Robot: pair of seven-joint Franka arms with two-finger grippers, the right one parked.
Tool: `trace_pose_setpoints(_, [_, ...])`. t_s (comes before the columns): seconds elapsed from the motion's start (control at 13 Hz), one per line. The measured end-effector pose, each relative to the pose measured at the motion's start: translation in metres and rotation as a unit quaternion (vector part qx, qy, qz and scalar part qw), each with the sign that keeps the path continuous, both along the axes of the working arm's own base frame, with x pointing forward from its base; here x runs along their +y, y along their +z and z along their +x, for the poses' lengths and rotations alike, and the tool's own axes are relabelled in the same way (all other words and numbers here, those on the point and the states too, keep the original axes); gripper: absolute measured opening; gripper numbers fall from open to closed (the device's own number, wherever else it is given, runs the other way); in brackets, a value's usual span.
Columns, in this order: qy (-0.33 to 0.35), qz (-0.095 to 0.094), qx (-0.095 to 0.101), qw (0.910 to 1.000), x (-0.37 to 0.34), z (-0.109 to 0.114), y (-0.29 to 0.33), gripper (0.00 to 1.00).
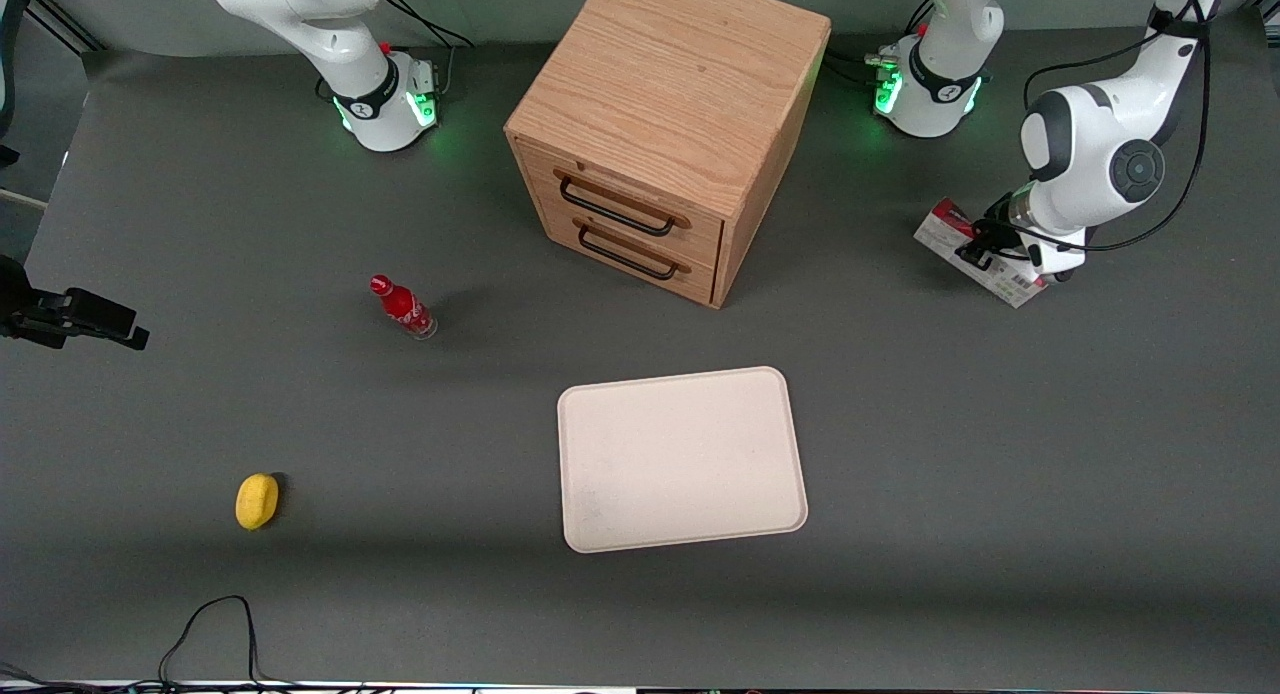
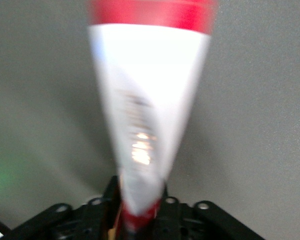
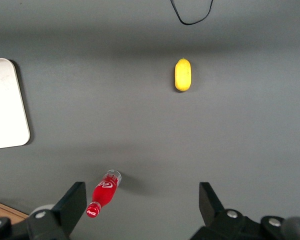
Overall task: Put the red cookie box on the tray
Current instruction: 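Lift the cookie box and carry it toward the white tray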
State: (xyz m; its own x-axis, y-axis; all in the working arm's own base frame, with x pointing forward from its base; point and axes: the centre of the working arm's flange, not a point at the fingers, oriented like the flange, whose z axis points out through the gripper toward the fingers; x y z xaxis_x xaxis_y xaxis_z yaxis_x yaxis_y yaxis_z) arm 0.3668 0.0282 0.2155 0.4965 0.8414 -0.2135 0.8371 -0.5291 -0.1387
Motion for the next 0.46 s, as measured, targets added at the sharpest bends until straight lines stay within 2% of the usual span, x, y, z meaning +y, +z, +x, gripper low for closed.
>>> trace_pose_setpoints(0.08, [-0.002,0.000,-0.001,1.0000,0.000,0.001,0.000,0.17])
trace_pose_setpoints(0.15, [-0.005,-0.001,-0.002,1.0000,-0.001,0.002,0.001,0.11])
trace_pose_setpoints(0.31, [-0.021,-0.005,0.002,0.9998,-0.006,0.012,0.010,0.11])
trace_pose_setpoints(0.46, [-0.067,0.000,-0.003,0.9977,-0.020,0.041,0.038,0.07])
